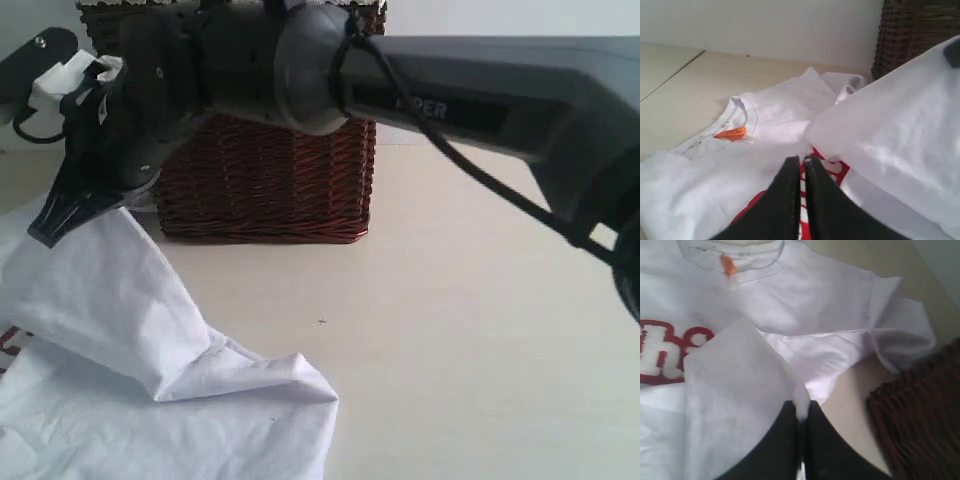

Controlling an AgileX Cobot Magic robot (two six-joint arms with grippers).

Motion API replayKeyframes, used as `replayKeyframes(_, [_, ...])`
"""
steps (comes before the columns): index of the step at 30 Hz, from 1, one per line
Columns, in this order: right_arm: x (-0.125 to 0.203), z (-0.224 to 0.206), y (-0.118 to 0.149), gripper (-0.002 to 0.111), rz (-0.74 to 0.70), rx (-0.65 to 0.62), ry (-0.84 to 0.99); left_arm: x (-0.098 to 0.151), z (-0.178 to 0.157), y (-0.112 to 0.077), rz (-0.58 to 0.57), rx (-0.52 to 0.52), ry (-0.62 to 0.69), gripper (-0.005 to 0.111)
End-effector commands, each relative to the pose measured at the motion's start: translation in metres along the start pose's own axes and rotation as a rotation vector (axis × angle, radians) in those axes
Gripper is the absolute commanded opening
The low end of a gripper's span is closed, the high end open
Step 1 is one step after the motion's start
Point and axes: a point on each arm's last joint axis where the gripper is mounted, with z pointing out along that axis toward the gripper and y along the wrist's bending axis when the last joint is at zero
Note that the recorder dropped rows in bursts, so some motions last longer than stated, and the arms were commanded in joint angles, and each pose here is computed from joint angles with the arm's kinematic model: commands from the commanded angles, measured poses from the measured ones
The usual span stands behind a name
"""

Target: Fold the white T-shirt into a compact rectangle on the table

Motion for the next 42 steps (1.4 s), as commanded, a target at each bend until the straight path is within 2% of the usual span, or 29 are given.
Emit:
replayKeyframes(1, [0.001,-0.026,-0.038,0.000,0.019,0.323,0.074,0.000,0.000,-0.001,-0.010,0.010,-0.006,0.007])
replayKeyframes(5, [0.015,-0.037,-0.079,0.000,0.092,0.606,0.139,0.000,0.000,-0.001,-0.010,0.010,-0.006,0.007])
replayKeyframes(7, [0.028,-0.040,-0.102,0.000,0.154,0.671,0.180,0.000,0.000,-0.001,-0.008,0.010,-0.006,0.007])
replayKeyframes(11, [0.058,-0.033,-0.128,0.000,0.218,0.724,0.311,0.000,0.000,-0.001,-0.008,0.010,-0.006,0.007])
replayKeyframes(15, [0.072,-0.020,-0.134,0.000,0.214,0.673,0.371,0.000,0.000,-0.001,-0.010,0.010,-0.006,0.007])
replayKeyframes(19, [0.080,-0.003,-0.123,0.019,0.173,0.542,0.418,0.000,0.000,-0.001,-0.010,0.010,-0.006,0.007])
replayKeyframes(23, [0.063,-0.009,-0.104,0.033,0.171,0.444,0.354,0.000,0.000,-0.001,-0.010,0.010,-0.006,0.007])
replayKeyframes(27, [0.041,-0.026,-0.089,0.044,0.149,0.428,0.281,0.000,0.000,-0.001,-0.010,0.010,-0.006,0.007])
replayKeyframes(29, [0.034,-0.036,-0.081,0.045,0.149,0.421,0.283,0.000,0.000,-0.001,-0.010,0.010,-0.006,0.007])
replayKeyframes(31, [0.029,-0.045,-0.069,0.044,0.154,0.400,0.306,0.000,0.000,-0.001,-0.010,0.010,-0.006,0.007])
replayKeyframes(34, [0.022,-0.047,-0.037,0.038,0.157,0.227,0.311,0.000,0.000,-0.001,-0.010,0.010,-0.006,0.007])
replayKeyframes(36, [0.018,-0.046,-0.012,0.028,0.141,0.130,0.289,0.000,0.000,-0.001,-0.010,0.010,-0.006,0.007])
replayKeyframes(40, [0.032,-0.040,0.032,0.004,0.079,0.056,0.332,0.000,0.000,-0.001,-0.010,0.010,-0.006,0.007])
replayKeyframes(42, [0.050,-0.030,0.050,0.000,0.066,0.028,0.354,0.000,0.000,-0.001,-0.010,0.010,-0.006,0.007])
